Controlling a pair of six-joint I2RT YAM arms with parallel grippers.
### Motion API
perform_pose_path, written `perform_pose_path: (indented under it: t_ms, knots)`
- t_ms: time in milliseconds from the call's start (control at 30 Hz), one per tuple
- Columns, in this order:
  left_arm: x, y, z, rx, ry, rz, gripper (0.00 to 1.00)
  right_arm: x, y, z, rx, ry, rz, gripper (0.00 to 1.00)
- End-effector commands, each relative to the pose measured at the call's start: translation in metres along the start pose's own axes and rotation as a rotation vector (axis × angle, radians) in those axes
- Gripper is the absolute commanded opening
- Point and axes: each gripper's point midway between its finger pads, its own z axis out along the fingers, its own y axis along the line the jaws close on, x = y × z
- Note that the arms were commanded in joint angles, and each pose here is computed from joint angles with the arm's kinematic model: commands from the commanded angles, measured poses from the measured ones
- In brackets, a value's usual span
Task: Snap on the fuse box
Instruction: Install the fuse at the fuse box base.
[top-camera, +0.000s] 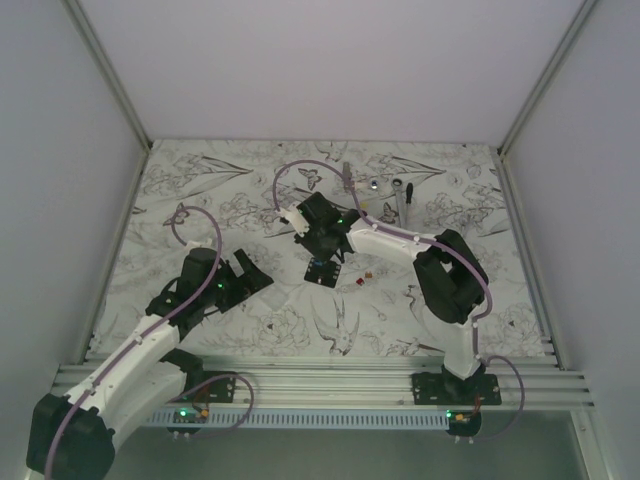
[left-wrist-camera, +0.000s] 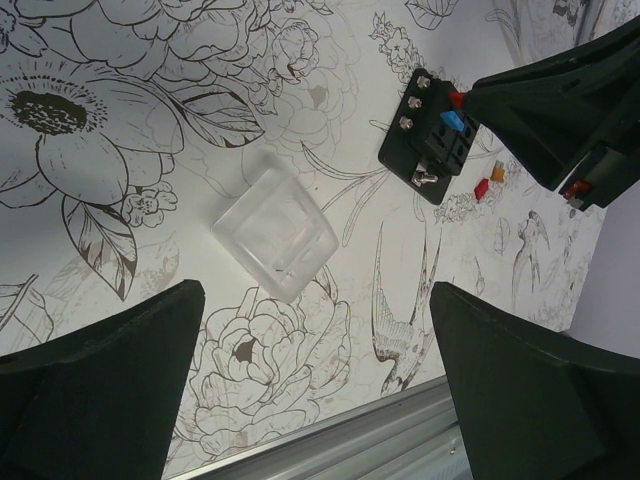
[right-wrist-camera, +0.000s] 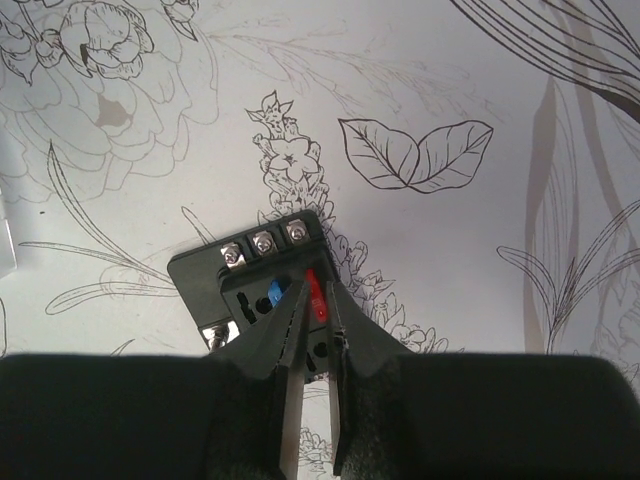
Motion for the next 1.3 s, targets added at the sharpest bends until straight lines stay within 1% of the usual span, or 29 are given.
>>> perform_pose_path:
  t_ms: [0,133,200,400,533,600,700,767,1067,1267]
  knots:
    - [-0.004,-0.011,-0.003,0.035,-0.004,0.014,1.00,0.002,-0.009,0.000,0.029,0.016,0.008,0.16]
    - [-0.004,-0.011,-0.003,0.035,-0.005,0.013,1.00,0.009,-0.011,-0.005,0.045,0.038,0.029,0.08]
    - [-0.004,-0.011,-0.003,0.036,-0.003,0.012,1.00,0.012,-0.011,-0.008,0.048,0.045,0.040,0.06]
    - [-0.004,-0.012,-0.004,0.040,-0.002,0.010,1.00,0.027,-0.012,-0.009,0.071,0.110,0.081,0.06]
    - [-0.003,-0.012,-0.004,0.039,-0.002,0.011,1.00,0.042,-0.013,-0.003,0.098,0.180,0.108,0.05]
    - [-0.004,-0.012,-0.004,0.041,-0.003,0.011,1.00,0.051,-0.014,0.003,0.104,0.221,0.119,0.04]
    - [-0.003,-0.012,-0.004,0.042,-0.002,0.011,1.00,0.067,-0.013,0.013,0.101,0.281,0.138,0.00]
    - [-0.002,-0.012,-0.004,0.043,0.001,0.012,1.00,0.076,-0.013,0.018,0.101,0.317,0.148,0.00]
    - [-0.001,-0.013,-0.004,0.047,0.005,0.014,1.00,0.104,-0.012,0.040,0.090,0.428,0.166,0.00]
    - [-0.001,-0.014,-0.005,0.053,0.006,0.017,1.00,0.114,-0.011,0.054,0.091,0.473,0.174,0.00]
